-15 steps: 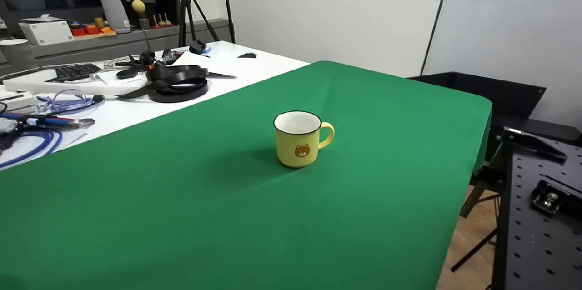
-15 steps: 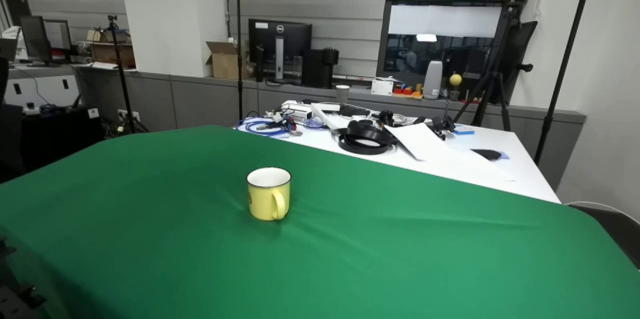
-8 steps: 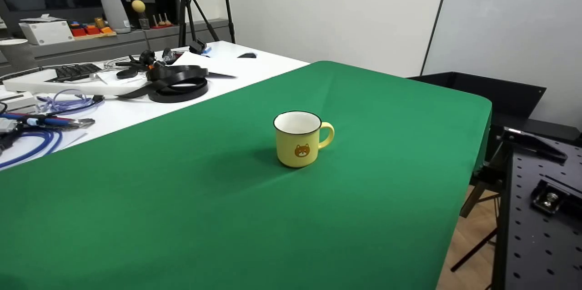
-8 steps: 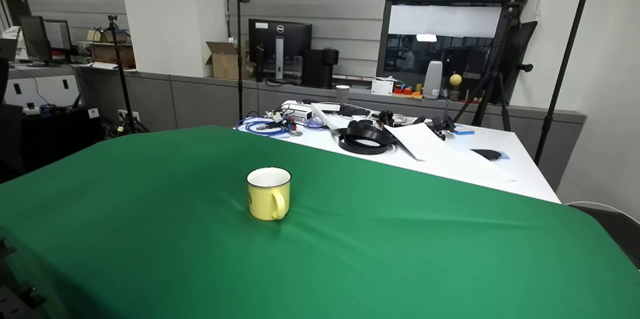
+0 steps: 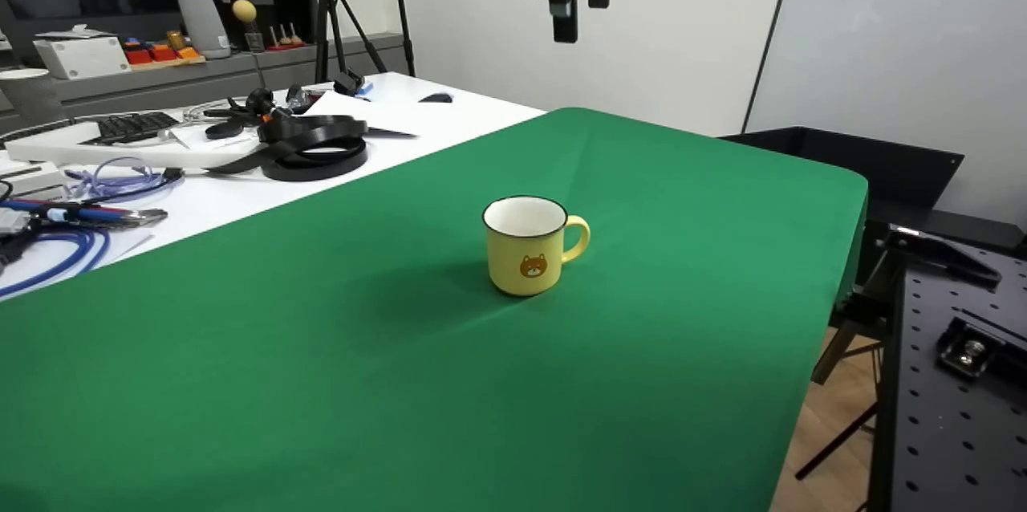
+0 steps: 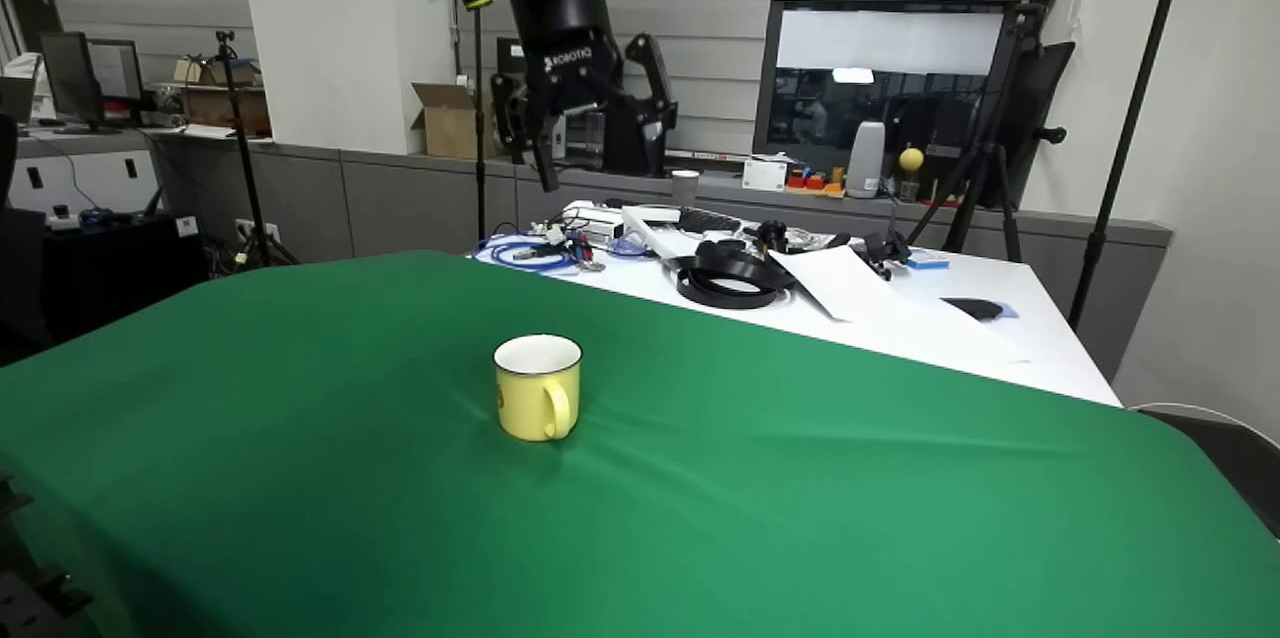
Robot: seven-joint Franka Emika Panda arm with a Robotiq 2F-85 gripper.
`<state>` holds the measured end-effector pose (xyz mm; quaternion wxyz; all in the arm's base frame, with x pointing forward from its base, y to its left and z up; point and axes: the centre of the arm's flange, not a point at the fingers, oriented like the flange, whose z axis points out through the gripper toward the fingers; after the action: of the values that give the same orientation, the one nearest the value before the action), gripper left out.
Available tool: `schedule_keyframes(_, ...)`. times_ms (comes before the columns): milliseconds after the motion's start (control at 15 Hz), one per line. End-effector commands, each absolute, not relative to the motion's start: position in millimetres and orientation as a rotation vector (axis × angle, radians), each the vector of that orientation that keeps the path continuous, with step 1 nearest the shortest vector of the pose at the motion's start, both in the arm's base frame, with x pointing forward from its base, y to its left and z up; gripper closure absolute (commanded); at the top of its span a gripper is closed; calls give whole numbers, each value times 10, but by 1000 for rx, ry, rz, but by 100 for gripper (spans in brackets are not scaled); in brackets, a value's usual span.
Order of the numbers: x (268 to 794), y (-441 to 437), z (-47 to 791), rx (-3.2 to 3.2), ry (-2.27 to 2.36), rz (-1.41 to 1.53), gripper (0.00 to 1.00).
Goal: Move the mug to the right
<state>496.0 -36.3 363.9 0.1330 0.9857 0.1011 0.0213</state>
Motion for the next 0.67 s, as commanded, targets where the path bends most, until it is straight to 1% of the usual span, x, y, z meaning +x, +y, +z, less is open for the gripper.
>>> schedule_keyframes(0,4980,-360,3575,2859,299,49,0)
schedule_keyframes(267,5111,-324,3476,2858,337,36,0)
schedule_keyframes(600,5324,-123,2866,2917,534,-12,0)
